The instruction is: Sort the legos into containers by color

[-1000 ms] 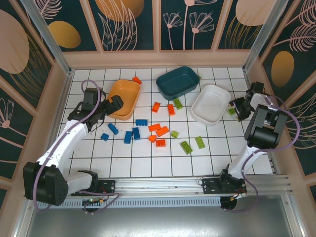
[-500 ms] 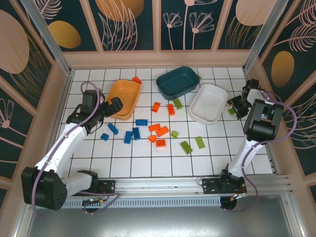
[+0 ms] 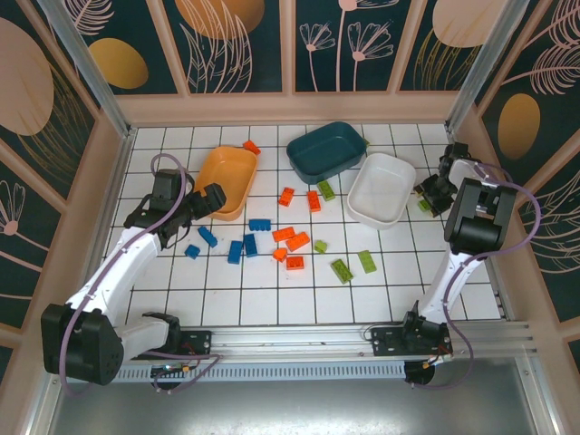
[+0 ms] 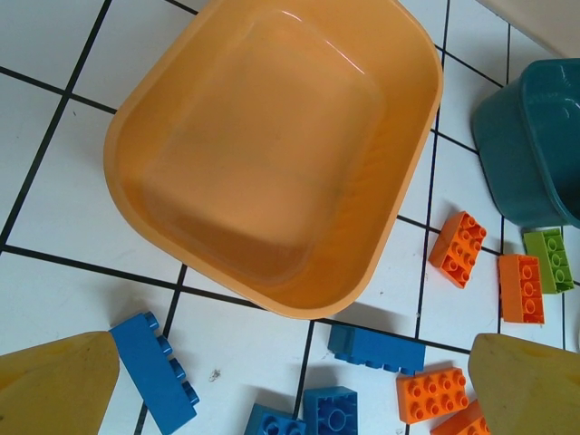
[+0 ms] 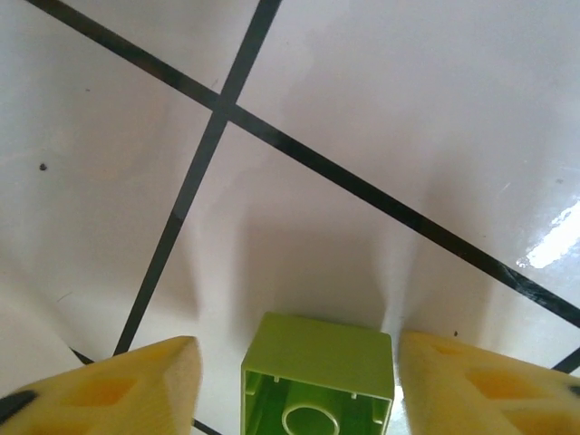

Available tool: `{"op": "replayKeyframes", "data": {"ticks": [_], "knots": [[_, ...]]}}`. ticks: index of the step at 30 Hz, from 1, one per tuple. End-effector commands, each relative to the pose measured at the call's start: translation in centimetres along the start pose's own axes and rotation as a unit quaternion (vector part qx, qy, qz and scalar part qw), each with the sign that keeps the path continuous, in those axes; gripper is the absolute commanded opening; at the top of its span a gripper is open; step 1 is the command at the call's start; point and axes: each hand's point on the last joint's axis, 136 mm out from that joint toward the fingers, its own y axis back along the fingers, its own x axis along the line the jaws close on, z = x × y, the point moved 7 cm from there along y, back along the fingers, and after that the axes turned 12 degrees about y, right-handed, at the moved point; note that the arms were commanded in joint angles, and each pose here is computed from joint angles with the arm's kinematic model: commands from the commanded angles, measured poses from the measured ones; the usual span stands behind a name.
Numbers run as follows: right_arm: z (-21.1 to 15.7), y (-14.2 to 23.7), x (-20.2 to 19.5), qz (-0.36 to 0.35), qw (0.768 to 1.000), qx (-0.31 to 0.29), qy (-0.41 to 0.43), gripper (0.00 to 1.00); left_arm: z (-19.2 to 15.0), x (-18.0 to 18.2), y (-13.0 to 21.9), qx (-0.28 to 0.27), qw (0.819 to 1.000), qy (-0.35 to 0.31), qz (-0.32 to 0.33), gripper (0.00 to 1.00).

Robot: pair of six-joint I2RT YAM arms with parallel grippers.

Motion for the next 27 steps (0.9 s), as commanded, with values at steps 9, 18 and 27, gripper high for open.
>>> {"op": "replayKeyframes", "data": {"ticks": [9,18,27], "knots": [[-1.1,0.0,-0.5,-0.015,1.000,0.013,0.013,0.41,0.2,-0.4,-0.3,-0.004,1.000,-0.001,-0.010,0.98],[-2.9,5.6,0.0,0.061,0.996,-0.052,0.032,0.38,0.4,-1.4,-0.6,0.005,0.999,0.035,-0.039,0.98],[-5.2,12.3,1.4,0.182,0.972,-0.127,0.077,0.36,-0.2,-1.7,-0.9,0.026,0.993,0.091,-0.076,0.99]]}}
